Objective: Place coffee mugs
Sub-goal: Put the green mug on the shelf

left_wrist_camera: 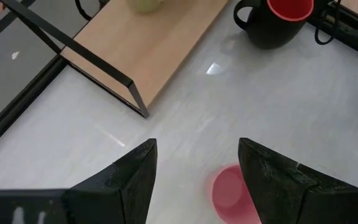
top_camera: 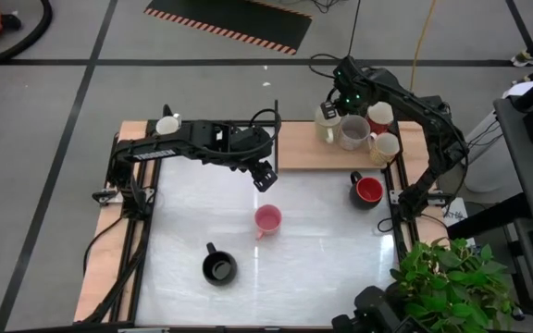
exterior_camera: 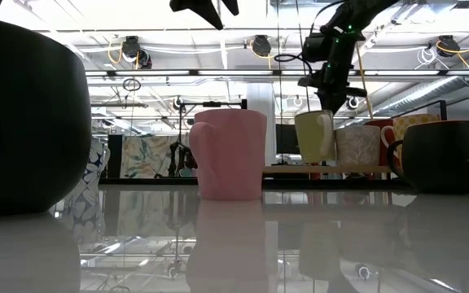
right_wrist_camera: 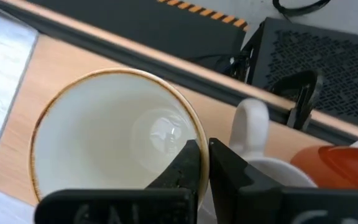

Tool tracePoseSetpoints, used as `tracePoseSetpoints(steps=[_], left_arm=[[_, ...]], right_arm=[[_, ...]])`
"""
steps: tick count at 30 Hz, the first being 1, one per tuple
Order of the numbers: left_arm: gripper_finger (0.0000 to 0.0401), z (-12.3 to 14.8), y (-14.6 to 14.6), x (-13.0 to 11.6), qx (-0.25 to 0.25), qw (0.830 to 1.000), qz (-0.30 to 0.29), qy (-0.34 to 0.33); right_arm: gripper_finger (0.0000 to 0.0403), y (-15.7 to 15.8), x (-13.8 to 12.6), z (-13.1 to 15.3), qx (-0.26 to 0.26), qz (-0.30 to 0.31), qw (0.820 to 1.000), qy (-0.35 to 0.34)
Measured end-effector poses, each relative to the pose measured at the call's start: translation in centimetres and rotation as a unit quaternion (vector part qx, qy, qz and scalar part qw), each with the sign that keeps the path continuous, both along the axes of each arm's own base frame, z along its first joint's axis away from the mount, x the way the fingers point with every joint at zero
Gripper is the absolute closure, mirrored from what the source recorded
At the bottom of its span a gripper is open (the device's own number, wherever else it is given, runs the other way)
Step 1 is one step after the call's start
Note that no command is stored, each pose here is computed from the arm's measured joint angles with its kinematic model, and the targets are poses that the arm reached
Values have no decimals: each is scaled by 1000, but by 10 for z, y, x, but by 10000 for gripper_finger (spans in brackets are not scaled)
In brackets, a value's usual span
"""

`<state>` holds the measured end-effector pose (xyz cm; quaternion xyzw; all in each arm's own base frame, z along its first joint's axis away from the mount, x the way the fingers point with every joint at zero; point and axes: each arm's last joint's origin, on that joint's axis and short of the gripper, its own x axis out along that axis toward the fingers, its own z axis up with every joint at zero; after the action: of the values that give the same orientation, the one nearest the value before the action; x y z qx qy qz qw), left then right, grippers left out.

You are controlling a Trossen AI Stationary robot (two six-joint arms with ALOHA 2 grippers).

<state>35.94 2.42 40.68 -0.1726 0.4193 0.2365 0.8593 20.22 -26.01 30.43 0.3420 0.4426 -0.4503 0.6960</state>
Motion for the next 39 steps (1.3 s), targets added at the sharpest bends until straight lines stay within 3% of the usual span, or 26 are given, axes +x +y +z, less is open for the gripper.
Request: tracePoseSetpoints(steps=[6, 11, 18, 25, 29, 32, 35, 39], left_arm=[[174, 0, 0, 0, 0, 1000, 0, 0], [174, 0, 0, 0, 0, 1000, 0, -1], [174, 0, 0, 0, 0, 1000, 0, 0], [174, 0, 1, 0, 2, 1000, -1, 1], [174, 0, 4, 0, 4, 1000, 0, 1], [174, 0, 7, -1, 9, 1000, -3, 4], [174, 0, 9, -1, 14, 1000, -8, 5], [174, 0, 11, -1, 19, 1000, -13, 6]], right_arm=[[387, 4, 0, -18, 29, -1, 1000, 4], [343, 4, 0, -21, 27, -22, 999, 0], [261, 14, -7, 9, -32, -27, 998, -52], [224, 53, -26, 48, -96, 53, 993, -53], [234, 77, -35, 47, -97, 193, 974, -69], [264, 91, -42, 31, -88, 280, 954, -66], [309, 99, -47, 11, -76, 312, 946, -46], [384, 103, -51, -14, -38, 307, 950, -29]])
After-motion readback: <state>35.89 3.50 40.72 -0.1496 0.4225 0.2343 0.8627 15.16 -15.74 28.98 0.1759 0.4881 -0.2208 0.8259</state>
